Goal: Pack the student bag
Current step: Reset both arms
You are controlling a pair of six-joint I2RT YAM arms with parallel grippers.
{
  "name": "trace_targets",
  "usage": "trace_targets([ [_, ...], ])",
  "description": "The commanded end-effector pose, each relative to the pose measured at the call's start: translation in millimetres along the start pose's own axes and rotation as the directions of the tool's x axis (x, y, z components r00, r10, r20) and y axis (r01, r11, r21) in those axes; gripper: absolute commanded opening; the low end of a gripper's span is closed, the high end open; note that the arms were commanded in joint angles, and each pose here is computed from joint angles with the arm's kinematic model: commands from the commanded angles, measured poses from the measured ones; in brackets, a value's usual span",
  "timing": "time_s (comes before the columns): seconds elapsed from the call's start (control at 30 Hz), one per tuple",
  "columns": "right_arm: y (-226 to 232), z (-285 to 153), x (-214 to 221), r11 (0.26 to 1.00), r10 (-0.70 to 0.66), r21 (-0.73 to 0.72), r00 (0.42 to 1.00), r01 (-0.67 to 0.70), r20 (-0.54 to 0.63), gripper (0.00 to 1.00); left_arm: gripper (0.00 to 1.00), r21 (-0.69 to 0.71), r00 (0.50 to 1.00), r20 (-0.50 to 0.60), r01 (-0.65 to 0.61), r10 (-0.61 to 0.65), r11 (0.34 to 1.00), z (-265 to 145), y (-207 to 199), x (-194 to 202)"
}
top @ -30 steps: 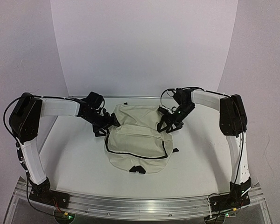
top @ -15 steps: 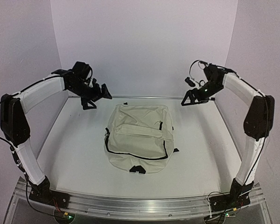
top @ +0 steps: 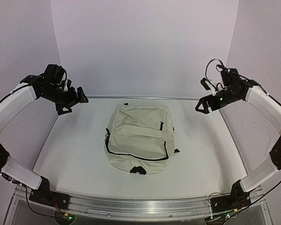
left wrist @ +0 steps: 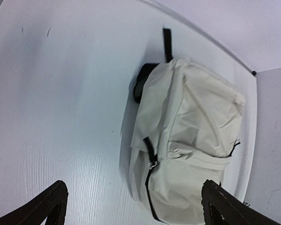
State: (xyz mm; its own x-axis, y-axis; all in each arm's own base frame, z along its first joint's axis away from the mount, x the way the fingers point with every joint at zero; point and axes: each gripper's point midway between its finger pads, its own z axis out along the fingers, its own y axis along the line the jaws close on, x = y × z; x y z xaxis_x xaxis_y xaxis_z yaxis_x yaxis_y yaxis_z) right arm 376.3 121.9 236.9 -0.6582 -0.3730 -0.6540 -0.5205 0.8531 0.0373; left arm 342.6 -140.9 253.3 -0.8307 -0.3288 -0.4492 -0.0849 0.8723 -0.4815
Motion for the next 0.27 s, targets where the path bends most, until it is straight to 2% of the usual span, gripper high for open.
trace_targets([
  [0.0,11.1,9.7,38.4,0.999,-0.008,-0.041,0.998,0.005,-0.059,0.98,1.00,-0.050,0.994,-0.052,0.089,-0.091,0.995,15.3,25.4,30.4],
  [0.23,15.4,12.2,34.8,0.997,-0.005,-0.075,0.999,0.001,-0.053,0.98,1.00,-0.045,0.991,-0.040,0.122,-0.124,0.992,17.9,27.0,31.4],
])
